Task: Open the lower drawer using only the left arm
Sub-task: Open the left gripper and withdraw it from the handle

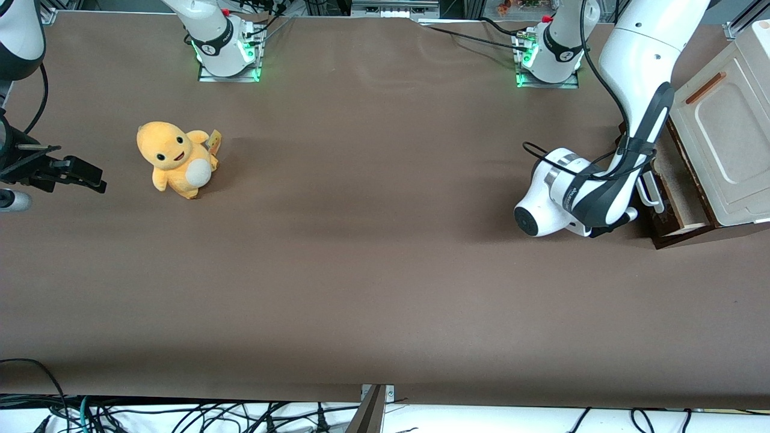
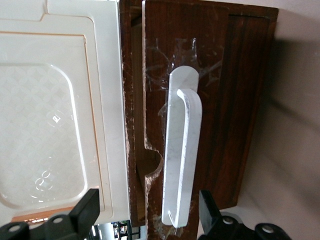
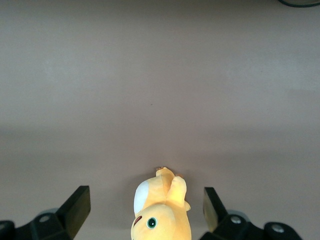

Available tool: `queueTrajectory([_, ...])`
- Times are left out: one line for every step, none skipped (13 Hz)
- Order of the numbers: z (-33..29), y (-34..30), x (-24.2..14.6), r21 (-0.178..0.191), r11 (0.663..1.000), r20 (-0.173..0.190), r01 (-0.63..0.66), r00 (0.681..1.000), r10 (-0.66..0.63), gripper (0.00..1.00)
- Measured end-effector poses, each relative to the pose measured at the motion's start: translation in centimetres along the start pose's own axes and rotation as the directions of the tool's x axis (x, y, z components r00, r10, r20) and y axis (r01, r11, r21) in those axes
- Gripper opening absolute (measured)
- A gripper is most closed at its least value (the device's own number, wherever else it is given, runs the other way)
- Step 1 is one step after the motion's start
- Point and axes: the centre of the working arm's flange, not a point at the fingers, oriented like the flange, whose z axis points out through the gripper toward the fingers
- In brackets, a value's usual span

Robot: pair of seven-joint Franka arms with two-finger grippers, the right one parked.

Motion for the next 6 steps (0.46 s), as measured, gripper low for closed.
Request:
queueTrajectory([-0.8, -0.2, 0.1, -0.043, 0.999, 0.017, 0.001, 1.000, 0.000, 0.93])
queueTrajectory([-1.7, -0.7, 0.3, -0.087, 0.996, 0.034, 0.008, 0.999, -0.005, 0.99])
queueTrajectory([-2.6, -1.3, 0.6, -0.121, 0.993, 0.046, 0.016, 0.999, -0.010, 1.00])
queueTrajectory([-3.2, -1.8, 0.7, -0.145, 0.989, 0.053, 0.021, 0.999, -0.013, 1.00])
queueTrajectory([-3.8, -2.2, 0.8, -0.169, 0.985, 0.062, 0.023, 0.998, -0.013, 1.00])
queueTrajectory([-4.5, -2.6, 0.8, -0.196, 0.980, 0.071, 0.026, 0.997, -0.013, 1.00])
